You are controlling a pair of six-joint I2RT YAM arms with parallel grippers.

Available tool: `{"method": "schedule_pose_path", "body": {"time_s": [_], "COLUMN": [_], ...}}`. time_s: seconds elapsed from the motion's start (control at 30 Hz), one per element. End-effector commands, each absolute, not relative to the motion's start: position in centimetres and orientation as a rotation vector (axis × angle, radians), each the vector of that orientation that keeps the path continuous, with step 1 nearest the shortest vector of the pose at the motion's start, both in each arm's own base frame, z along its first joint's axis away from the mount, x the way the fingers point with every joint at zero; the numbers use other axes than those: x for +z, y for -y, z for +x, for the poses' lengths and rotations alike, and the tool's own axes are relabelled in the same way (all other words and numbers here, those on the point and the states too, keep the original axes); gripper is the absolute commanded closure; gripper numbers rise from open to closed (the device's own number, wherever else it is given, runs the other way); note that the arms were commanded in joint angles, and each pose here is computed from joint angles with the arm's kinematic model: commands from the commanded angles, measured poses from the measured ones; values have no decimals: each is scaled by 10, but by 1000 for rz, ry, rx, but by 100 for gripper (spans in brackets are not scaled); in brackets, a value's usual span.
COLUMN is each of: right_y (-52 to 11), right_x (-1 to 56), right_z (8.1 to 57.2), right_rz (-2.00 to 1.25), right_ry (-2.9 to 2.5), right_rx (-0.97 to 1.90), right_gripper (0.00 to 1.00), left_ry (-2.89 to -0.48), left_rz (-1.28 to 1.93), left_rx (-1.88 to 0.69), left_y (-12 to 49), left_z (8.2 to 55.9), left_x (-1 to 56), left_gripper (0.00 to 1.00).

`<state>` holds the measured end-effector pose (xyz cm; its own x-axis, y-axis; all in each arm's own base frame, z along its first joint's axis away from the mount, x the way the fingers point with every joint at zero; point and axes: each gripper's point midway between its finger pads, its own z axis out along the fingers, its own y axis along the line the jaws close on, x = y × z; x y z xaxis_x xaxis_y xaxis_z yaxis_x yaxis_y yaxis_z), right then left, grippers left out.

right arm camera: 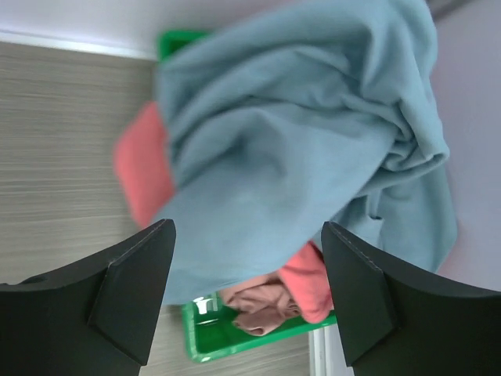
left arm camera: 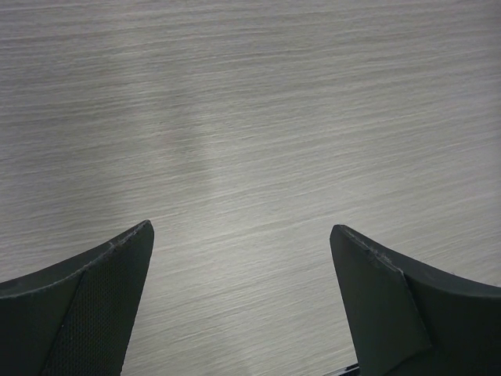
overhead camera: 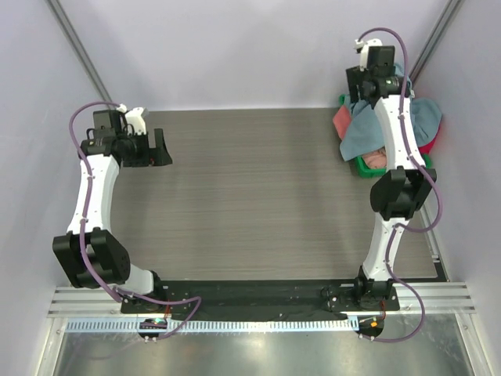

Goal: Fold and stack the t-shirts
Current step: Grab the tshirt from the pile

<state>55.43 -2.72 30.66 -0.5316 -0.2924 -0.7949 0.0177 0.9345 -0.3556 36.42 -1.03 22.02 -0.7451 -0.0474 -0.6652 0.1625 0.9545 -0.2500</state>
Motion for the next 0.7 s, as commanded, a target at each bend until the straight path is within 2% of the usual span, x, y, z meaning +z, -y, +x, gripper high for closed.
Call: {"method": "schedule_pose_path", "body": {"time_s": [0.0,0.17,0.27,0.43,0.53,0.63,0.67], "right_y": [77,109,120,135,136,138,139], "right_x": [312,301,287,267,265,267,270], "right_z": [559,573,580,586,589,592,594], "right_rz": [-131,-52,-24,9,15,3,3], "right_ry": [-2097,-2090,-2098,-2122,-2116,-2106,-2097], "right_rx": [-549,-606,-640,-668,-656,-651,-652], "right_gripper": [20,20,21,30,42,67,81], "left_ry": [-2329,-2345,-2352,-2348,-2352,-2359,-2357], "left_rz": [135,119,108,112,113,115,117], "left_rx": [-399,-414,-444,-454,-442,-432,-424], "left_y": [15,15,18,19,18,17,16], "left_z": [361,363,366,367,365,362,361], "left_x": [231,227,226,229,227,224,225], "left_gripper": [7,7,1,0,0,0,0]}}
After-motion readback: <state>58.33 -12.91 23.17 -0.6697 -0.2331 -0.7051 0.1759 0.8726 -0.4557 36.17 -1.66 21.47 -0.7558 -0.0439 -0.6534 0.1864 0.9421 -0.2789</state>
